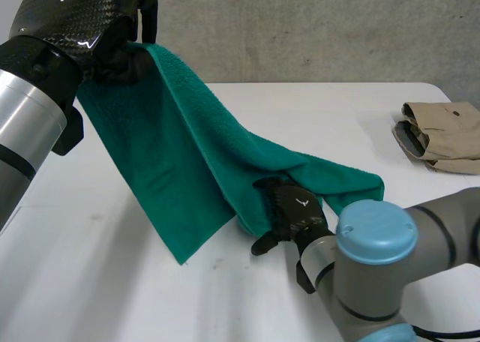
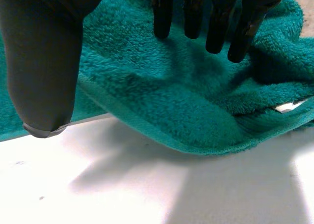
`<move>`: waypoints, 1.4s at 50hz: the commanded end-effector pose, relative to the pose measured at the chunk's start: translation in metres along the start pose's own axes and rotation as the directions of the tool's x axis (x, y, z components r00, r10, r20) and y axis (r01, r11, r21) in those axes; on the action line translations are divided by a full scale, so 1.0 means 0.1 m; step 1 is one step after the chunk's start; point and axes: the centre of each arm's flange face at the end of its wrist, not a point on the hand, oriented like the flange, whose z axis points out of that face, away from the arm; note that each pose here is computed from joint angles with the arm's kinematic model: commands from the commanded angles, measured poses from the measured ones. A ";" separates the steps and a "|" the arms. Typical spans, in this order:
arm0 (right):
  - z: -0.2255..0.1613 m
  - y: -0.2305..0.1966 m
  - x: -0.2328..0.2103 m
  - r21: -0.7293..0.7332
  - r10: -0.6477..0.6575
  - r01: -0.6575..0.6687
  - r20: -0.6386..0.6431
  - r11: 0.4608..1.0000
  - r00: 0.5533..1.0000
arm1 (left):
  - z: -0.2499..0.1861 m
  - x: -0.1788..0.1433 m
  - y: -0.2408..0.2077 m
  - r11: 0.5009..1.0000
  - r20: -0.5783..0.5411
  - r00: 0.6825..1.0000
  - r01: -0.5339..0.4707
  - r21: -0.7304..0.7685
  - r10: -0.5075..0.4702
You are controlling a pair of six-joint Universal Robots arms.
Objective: Fold the laundry.
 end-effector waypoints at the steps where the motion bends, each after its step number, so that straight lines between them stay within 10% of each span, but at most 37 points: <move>1: 0.20 0.08 0.01 0.024 -0.011 0.012 -0.046 1.000 0.999 | -0.03 0.04 -0.05 1.000 -0.004 1.000 0.019 0.012 -0.019; 19: 0.54 -0.35 0.59 0.176 0.028 0.014 -0.232 0.984 0.972 | -0.05 -0.01 -0.14 0.998 0.030 0.998 0.057 0.038 -0.058; 27: 0.44 -0.96 0.81 0.178 -0.194 0.215 -0.128 0.960 0.973 | 0.00 -0.14 -0.10 0.999 0.074 0.996 0.038 0.035 -0.040; 41: -0.65 -1.97 0.60 -0.154 -0.785 0.786 0.080 0.599 0.614 | 0.10 -0.32 0.49 0.987 0.116 0.993 -0.020 -0.158 0.038; 48: -0.88 -2.06 0.55 -0.193 -0.849 0.840 0.058 0.507 0.525 | 0.11 -0.25 1.09 0.905 0.010 0.980 -0.179 -0.387 0.198; 58: -0.33 -1.51 0.79 -0.346 -0.834 0.833 0.198 0.432 0.515 | 0.36 -0.18 1.86 0.812 -0.100 0.956 -0.287 -0.509 0.275; 70: 0.57 -2.50 0.56 0.029 -0.823 0.921 -0.439 0.388 0.360 | 1.45 -0.45 1.26 0.928 0.192 0.915 -0.370 0.049 0.355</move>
